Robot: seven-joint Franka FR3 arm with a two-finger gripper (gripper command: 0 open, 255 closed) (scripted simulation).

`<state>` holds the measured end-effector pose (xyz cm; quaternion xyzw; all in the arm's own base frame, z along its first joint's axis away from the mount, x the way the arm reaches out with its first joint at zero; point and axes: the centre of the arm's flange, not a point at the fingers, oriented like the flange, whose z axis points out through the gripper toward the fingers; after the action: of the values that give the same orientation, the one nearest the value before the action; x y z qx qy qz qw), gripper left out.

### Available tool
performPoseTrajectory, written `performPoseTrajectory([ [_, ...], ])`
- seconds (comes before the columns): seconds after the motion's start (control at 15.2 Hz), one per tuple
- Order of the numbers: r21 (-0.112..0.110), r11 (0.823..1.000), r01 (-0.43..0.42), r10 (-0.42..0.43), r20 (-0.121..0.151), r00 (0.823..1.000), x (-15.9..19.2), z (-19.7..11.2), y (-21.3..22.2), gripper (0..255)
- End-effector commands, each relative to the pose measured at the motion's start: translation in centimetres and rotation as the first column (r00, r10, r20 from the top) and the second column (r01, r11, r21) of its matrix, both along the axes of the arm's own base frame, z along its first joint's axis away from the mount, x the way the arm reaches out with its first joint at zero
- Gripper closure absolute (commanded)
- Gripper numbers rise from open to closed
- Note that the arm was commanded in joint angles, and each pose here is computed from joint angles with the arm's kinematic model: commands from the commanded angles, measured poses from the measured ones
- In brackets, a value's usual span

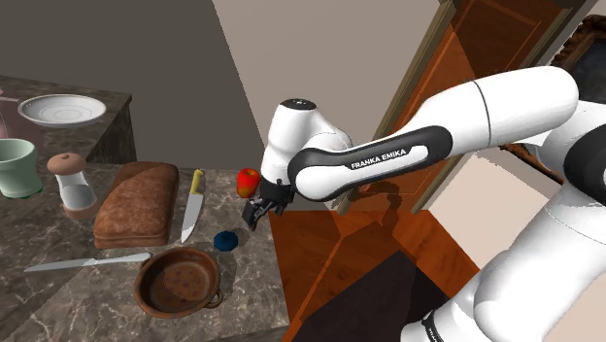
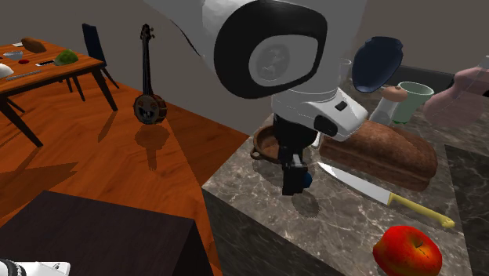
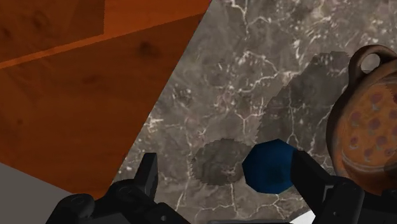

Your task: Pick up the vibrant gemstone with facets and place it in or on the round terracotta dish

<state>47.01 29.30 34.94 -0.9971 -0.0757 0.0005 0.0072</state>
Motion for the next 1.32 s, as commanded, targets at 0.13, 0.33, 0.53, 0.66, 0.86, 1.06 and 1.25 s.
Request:
performPoseTrajectory([
  [0.13, -0.007, 1.0, 0.002, -0.002, 0.002, 1.0, 2.5, -3.3, 3.6, 0],
  [0.33, -0.012, 1.0, 0.003, -0.003, 0.002, 1.0, 4.2, -5.8, 6.2, 0],
  [0.53, -0.016, 1.0, 0.004, -0.004, 0.003, 1.0, 5.8, -8.0, 8.4, 0],
  [0.66, -0.016, 1.0, 0.004, -0.004, 0.003, 1.0, 5.8, -9.1, 8.4, 0],
  [0.86, -0.016, 1.0, 0.004, -0.004, 0.003, 1.0, 5.8, -10.7, 8.4, 0],
  [1.06, -0.016, 1.0, 0.004, -0.004, 0.003, 1.0, 5.8, -12.0, 8.4, 0],
  [1.25, -0.016, 1.0, 0.004, -0.004, 0.003, 1.0, 5.8, -12.0, 8.4, 0],
])
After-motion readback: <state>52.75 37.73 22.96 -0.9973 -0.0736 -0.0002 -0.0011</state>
